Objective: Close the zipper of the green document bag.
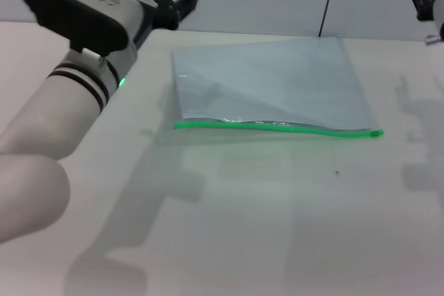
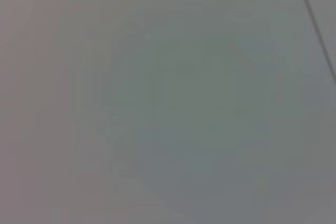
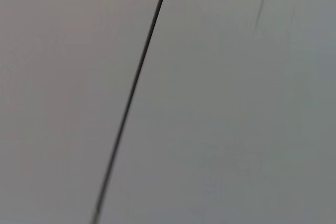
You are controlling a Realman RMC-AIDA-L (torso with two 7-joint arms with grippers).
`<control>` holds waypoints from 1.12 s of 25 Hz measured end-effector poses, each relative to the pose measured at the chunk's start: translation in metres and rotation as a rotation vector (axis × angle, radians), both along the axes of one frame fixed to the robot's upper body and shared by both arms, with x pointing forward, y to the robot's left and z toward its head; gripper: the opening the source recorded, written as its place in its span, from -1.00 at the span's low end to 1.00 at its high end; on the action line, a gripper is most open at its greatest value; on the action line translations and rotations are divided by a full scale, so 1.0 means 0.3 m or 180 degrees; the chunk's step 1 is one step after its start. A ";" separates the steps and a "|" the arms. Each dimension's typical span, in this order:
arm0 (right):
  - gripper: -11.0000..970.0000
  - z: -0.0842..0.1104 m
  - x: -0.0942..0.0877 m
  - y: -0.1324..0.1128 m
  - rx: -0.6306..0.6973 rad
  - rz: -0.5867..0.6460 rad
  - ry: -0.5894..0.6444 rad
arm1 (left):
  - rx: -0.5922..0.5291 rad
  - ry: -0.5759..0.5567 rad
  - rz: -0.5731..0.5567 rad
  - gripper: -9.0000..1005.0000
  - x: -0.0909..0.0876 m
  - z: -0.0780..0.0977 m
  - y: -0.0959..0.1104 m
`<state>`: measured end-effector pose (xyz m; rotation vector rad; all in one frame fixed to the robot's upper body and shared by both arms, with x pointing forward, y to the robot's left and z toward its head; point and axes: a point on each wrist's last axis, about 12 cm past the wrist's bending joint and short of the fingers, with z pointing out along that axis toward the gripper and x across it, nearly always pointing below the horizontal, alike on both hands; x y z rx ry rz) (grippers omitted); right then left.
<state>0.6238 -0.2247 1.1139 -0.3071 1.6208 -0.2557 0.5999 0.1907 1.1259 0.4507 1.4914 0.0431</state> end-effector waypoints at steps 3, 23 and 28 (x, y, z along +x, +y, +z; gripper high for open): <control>0.29 0.019 -0.009 0.028 0.0272 0.0078 -0.0146 | -0.0205 -0.0153 0.0085 0.69 -0.010 -0.003 0.017; 0.28 -0.011 -0.080 0.049 0.0830 0.0159 -0.0813 | -0.0590 -0.0521 0.0235 0.69 -0.046 -0.033 0.066; 0.28 -0.013 -0.074 0.052 0.0809 0.0174 -0.0796 | -0.0593 -0.0527 0.0226 0.69 -0.043 -0.031 0.063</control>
